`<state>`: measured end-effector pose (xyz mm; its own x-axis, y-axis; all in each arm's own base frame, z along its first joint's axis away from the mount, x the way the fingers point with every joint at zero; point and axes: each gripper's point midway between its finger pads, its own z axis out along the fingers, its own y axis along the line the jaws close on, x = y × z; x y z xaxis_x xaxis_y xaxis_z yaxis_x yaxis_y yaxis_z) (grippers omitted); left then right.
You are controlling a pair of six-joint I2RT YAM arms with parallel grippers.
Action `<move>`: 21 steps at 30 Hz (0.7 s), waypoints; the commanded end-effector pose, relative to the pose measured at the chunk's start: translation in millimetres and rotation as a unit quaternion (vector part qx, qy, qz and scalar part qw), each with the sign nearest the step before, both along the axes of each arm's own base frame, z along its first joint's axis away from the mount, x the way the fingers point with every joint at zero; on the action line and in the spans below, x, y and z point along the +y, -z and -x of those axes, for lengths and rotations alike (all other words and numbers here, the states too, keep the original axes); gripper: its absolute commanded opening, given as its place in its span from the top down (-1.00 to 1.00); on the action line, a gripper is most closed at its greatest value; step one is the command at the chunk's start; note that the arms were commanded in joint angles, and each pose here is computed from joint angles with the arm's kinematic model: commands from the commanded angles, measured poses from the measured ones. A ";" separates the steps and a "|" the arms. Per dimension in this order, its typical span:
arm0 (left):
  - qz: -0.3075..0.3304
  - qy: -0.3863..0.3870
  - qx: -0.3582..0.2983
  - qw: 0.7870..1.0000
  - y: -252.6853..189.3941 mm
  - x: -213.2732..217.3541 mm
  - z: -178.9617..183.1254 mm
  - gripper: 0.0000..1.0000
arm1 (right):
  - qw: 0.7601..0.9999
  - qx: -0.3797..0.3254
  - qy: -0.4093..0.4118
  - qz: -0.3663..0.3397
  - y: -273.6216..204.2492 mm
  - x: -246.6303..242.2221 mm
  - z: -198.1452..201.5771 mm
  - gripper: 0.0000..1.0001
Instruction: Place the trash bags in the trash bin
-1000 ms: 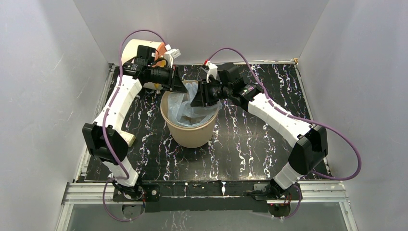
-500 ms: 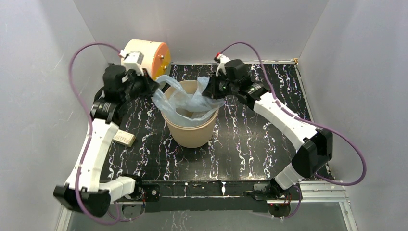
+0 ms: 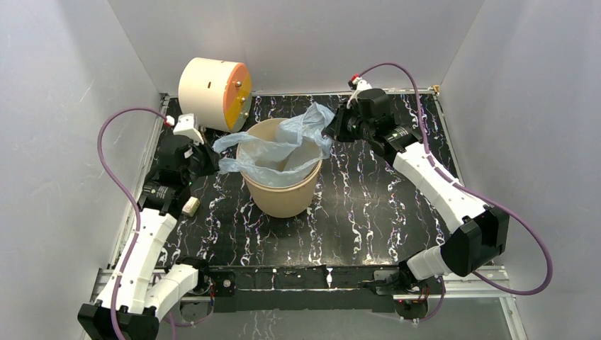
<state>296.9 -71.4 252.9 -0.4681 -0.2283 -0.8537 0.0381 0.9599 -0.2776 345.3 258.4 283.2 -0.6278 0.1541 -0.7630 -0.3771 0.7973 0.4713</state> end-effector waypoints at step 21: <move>0.057 0.076 0.028 0.995 30.0 -34.1 2.8 0.87 | 0.996 0.046 -0.060 -0.043 12.7 3.5 18.4 0.39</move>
